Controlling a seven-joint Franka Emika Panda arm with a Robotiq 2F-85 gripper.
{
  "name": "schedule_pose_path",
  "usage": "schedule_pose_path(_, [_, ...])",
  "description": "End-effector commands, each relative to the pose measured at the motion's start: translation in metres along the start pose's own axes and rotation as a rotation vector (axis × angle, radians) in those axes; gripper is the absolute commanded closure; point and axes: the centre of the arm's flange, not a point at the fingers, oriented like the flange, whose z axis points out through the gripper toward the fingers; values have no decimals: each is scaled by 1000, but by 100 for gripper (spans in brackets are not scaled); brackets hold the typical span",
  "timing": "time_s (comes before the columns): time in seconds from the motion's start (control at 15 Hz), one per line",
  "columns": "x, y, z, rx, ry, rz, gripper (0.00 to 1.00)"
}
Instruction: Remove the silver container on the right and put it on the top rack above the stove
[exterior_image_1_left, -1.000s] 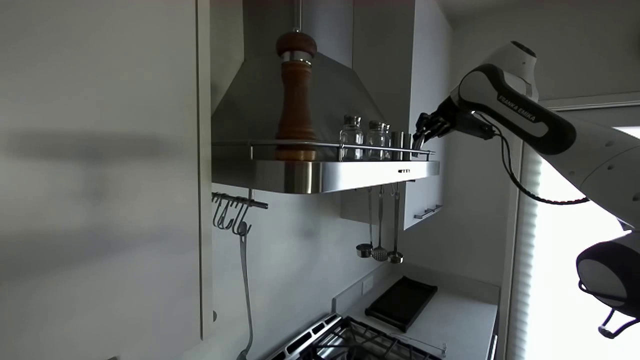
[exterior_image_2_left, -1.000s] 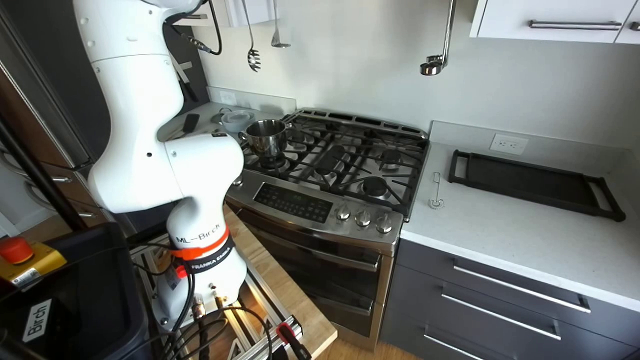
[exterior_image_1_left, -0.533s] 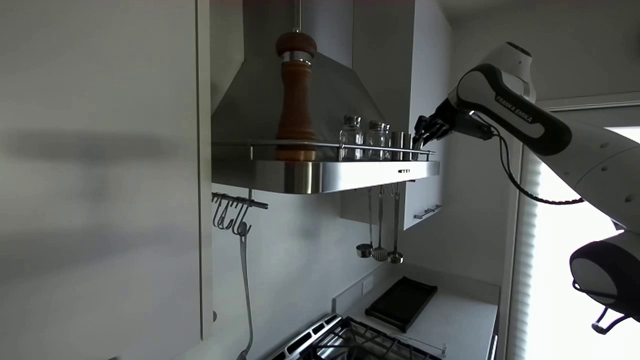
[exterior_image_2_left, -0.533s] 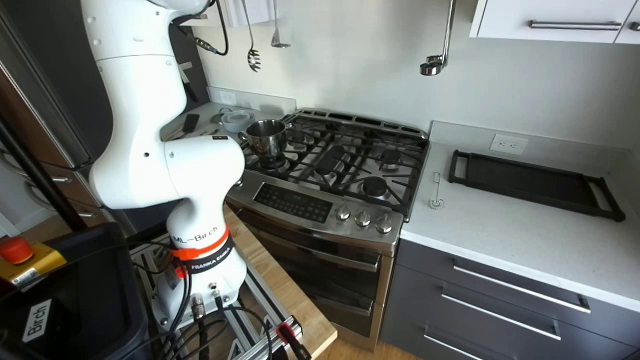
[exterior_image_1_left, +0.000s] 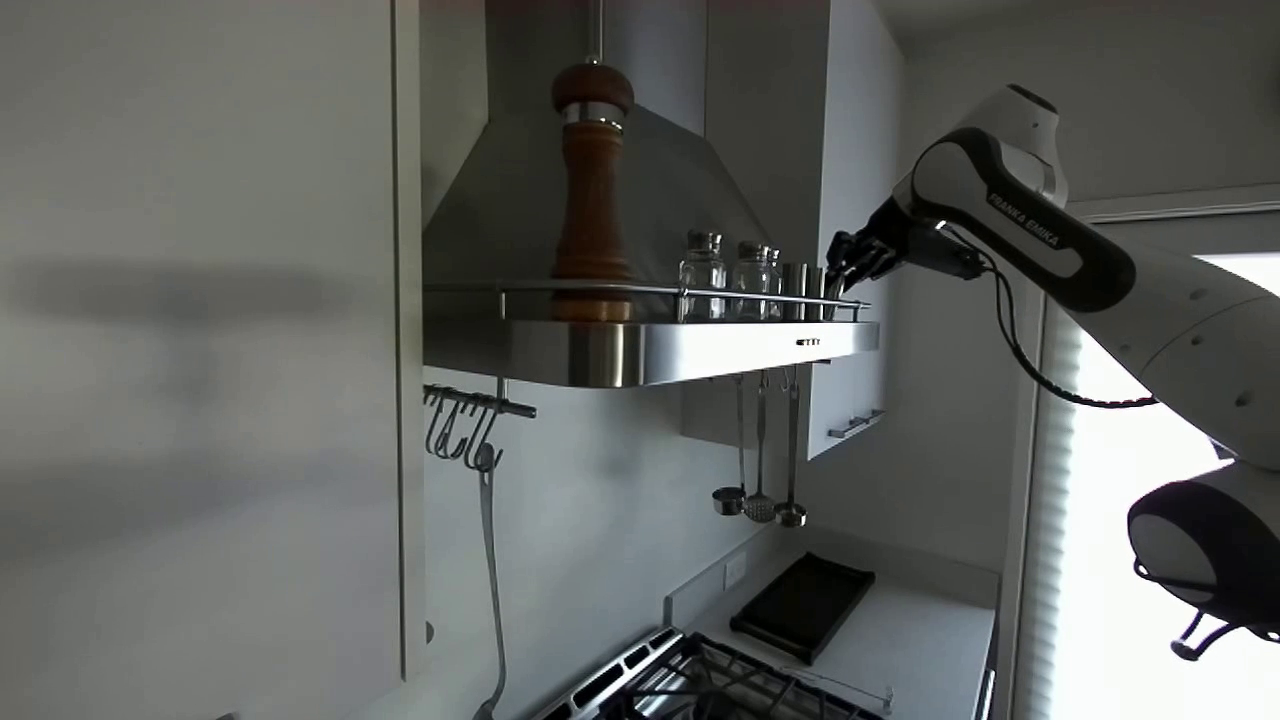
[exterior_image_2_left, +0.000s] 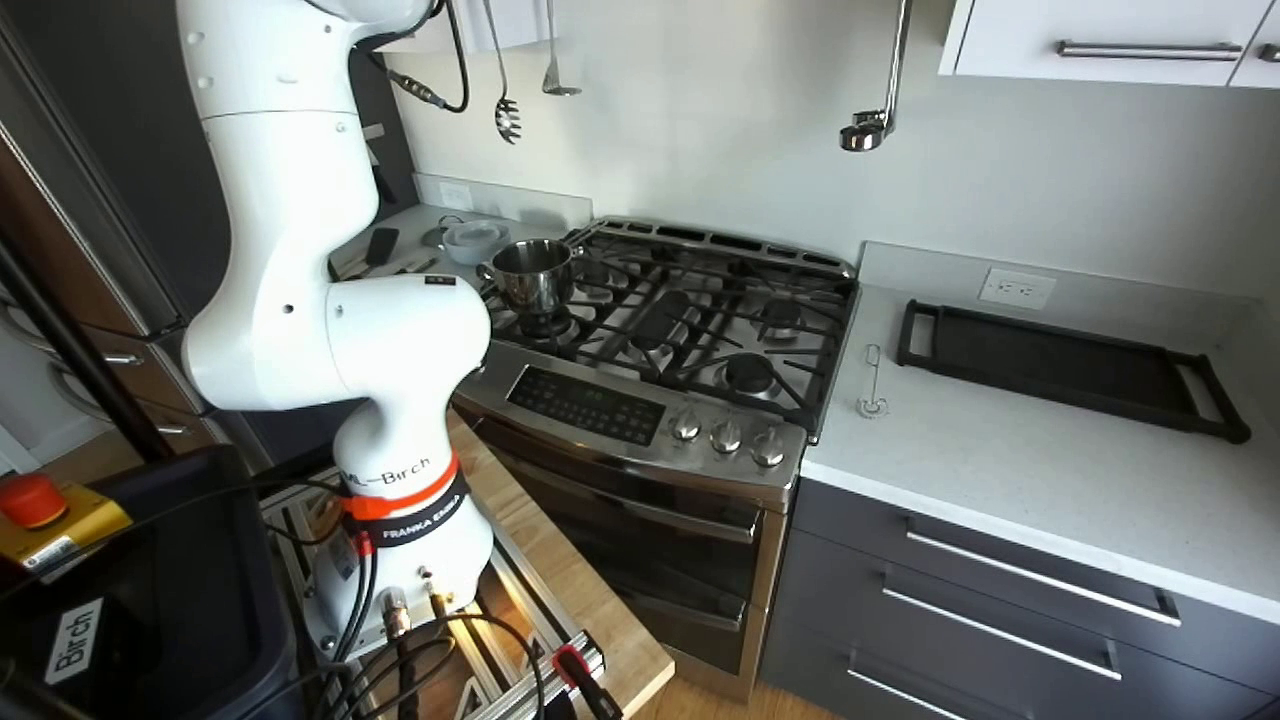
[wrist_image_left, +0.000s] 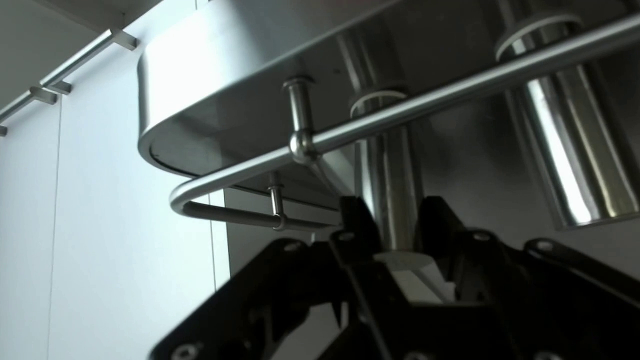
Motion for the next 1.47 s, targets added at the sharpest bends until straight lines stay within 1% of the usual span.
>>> schedule_pose_path(0.0, [43,-2,-3,35,5,-3,32])
schedule_pose_path(0.07, [43,-3,-3,46,11,-3,25])
schedule_pose_path(0.13, [43,-4,-2,60,15,-5,16])
schedule_pose_path(0.2, [44,-5,-2,67,17,-6,9])
schedule_pose_path(0.27, [44,-6,-1,76,19,-6,9])
schedule_pose_path(0.33, [45,-6,-1,84,22,-4,27])
schedule_pose_path(0.4, [46,-6,0,91,23,-4,33])
schedule_pose_path(0.47, [46,-6,0,97,24,-3,34])
schedule_pose_path(0.53, [47,-6,-1,101,26,-6,30])
schedule_pose_path(0.6, [48,-5,-1,102,31,-8,16])
schedule_pose_path(0.67, [49,-4,-3,102,35,-15,7])
schedule_pose_path(0.73, [49,-4,-4,101,40,-20,7])
schedule_pose_path(0.8, [49,-4,-7,94,41,-28,1])
schedule_pose_path(1.0, [46,-6,-17,58,53,-45,0])
schedule_pose_path(1.13, [43,-11,-28,14,68,-70,0])
schedule_pose_path(1.4, [29,-19,-50,-46,91,-111,0])
